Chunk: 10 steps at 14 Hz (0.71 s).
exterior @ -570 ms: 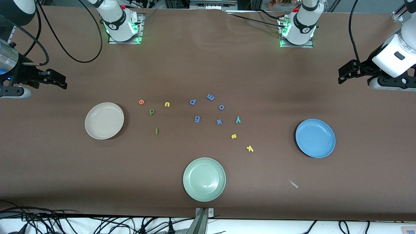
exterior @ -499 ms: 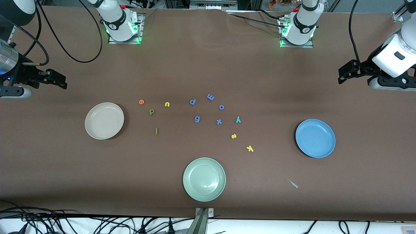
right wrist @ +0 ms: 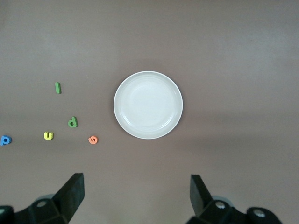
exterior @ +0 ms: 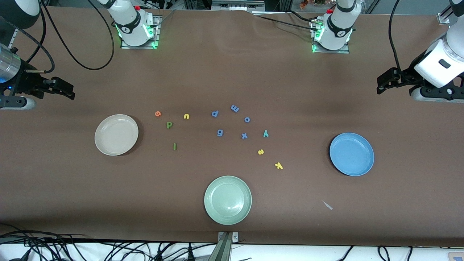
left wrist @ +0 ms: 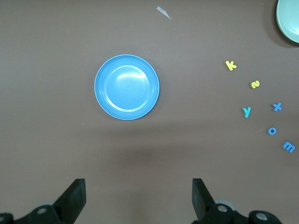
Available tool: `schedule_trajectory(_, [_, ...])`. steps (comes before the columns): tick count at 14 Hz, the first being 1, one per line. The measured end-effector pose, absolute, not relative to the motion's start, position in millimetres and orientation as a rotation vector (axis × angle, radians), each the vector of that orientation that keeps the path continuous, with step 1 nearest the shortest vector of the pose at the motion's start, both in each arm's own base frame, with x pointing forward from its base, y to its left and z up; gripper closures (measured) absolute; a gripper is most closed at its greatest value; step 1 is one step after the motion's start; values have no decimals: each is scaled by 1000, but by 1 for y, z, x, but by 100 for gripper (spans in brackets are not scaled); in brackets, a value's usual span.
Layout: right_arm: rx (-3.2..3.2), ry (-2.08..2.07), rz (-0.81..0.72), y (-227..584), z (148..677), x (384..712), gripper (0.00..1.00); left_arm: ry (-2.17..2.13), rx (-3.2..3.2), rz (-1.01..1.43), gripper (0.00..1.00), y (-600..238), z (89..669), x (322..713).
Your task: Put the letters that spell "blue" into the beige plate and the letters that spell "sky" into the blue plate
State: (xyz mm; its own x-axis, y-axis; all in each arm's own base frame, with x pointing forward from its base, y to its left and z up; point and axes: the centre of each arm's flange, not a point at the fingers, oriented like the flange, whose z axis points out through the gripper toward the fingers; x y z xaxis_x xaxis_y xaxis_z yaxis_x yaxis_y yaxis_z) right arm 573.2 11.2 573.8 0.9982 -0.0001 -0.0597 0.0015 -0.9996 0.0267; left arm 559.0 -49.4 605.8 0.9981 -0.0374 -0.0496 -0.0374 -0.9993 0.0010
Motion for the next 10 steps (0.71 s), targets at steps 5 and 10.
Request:
schedule_trajectory(5, [3113,1,-93,11,574,573,0,-64,3140,-84,0,-51,604,560])
schedule_trajectory(10, [3113,1,-93,11,574,573,0,-63,3140,-84,0,-51,604,560])
